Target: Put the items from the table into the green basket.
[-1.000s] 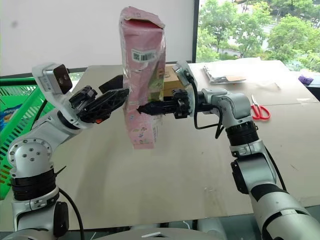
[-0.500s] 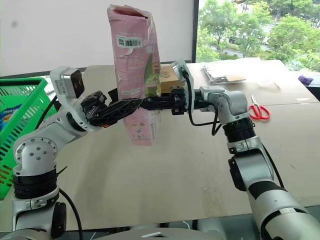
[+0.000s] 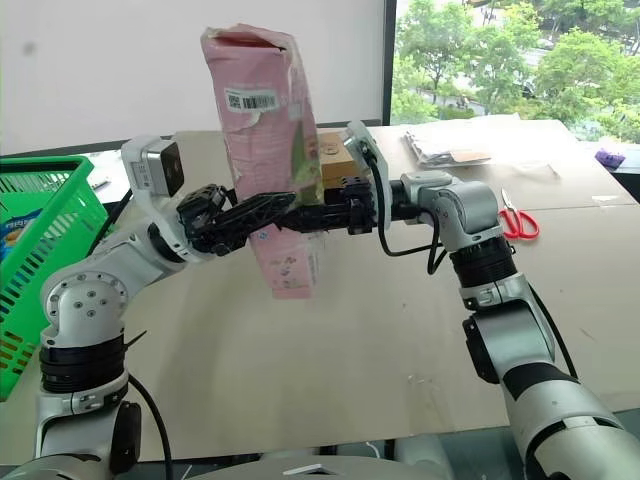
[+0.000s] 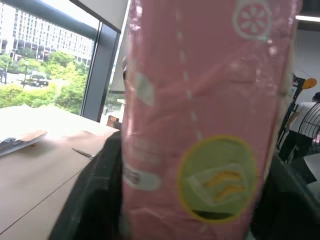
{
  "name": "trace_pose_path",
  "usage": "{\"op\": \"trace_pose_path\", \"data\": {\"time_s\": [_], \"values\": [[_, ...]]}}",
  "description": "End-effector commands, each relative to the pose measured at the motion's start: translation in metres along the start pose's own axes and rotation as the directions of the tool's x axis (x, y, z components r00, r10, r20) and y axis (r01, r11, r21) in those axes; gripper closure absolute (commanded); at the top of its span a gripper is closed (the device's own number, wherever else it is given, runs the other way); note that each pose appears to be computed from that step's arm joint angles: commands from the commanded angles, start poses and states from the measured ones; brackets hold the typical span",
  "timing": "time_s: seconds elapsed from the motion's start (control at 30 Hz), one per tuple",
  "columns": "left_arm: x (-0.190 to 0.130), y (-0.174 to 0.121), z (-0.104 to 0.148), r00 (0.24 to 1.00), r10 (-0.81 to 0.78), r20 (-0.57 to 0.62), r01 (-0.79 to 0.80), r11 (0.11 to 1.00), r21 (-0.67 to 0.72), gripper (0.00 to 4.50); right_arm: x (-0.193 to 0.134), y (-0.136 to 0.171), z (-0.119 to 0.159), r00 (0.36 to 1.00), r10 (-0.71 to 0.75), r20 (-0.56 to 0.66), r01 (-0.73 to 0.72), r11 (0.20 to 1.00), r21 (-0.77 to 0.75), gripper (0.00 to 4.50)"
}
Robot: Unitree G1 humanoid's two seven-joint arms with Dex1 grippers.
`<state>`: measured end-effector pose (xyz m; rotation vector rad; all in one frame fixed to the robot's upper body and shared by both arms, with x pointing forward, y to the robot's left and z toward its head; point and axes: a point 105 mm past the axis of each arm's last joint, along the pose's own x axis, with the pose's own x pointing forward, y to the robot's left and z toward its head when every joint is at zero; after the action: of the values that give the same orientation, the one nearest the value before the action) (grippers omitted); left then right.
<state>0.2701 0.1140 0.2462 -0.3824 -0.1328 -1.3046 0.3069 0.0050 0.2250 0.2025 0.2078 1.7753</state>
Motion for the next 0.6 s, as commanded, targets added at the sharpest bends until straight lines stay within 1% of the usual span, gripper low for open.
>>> {"op": "trace_pose_path", "data": {"time_s": [0.03, 0.07, 0.23, 0.3, 0.37, 0.43, 0.53, 0.6], "values": [[0.005, -0.006, 0.012, 0.999, -0.033, 0.031, 0.031, 0.998, 0.045, 3.98, 0.002, 0.008, 0.006, 0.999, 0.032, -0.004, -0.033, 0.998, -0.052, 0.01], [0.005, -0.005, 0.013, 0.999, -0.029, 0.036, 0.027, 0.998, 0.048, 4.3, 0.001, 0.008, 0.005, 0.999, 0.037, -0.009, -0.037, 0.998, -0.05, 0.0], [0.005, -0.002, 0.016, 0.999, -0.006, 0.05, 0.003, 0.998, 0.064, 4.32, -0.003, 0.011, -0.005, 0.998, 0.048, -0.038, -0.049, 0.998, -0.039, 0.0], [0.004, 0.002, 0.018, 0.998, 0.024, 0.058, -0.028, 0.997, 0.069, 4.32, -0.006, 0.01, -0.018, 0.995, 0.028, -0.094, -0.032, 0.999, -0.041, 0.0], [0.001, 0.01, 0.022, 0.995, 0.075, 0.072, -0.08, 0.994, 0.072, 4.32, -0.012, 0.003, -0.032, 0.989, -0.027, -0.148, 0.019, 0.998, -0.058, 0.0], [-0.004, 0.021, 0.028, 0.985, 0.15, 0.085, -0.158, 0.984, 0.087, 4.32, -0.019, -0.006, -0.041, 0.984, -0.092, -0.155, 0.083, 0.995, -0.064, 0.0], [-0.02, 0.032, 0.038, 0.961, 0.261, 0.092, -0.272, 0.95, 0.152, 4.32, -0.038, -0.018, -0.047, 0.97, -0.218, -0.104, 0.208, 0.973, -0.105, 0.0], [-0.035, 0.041, 0.041, 0.929, 0.362, 0.076, -0.37, 0.908, 0.198, 4.32, -0.052, -0.017, -0.048, 0.964, -0.254, -0.076, 0.244, 0.963, -0.118, 0.0]]}}
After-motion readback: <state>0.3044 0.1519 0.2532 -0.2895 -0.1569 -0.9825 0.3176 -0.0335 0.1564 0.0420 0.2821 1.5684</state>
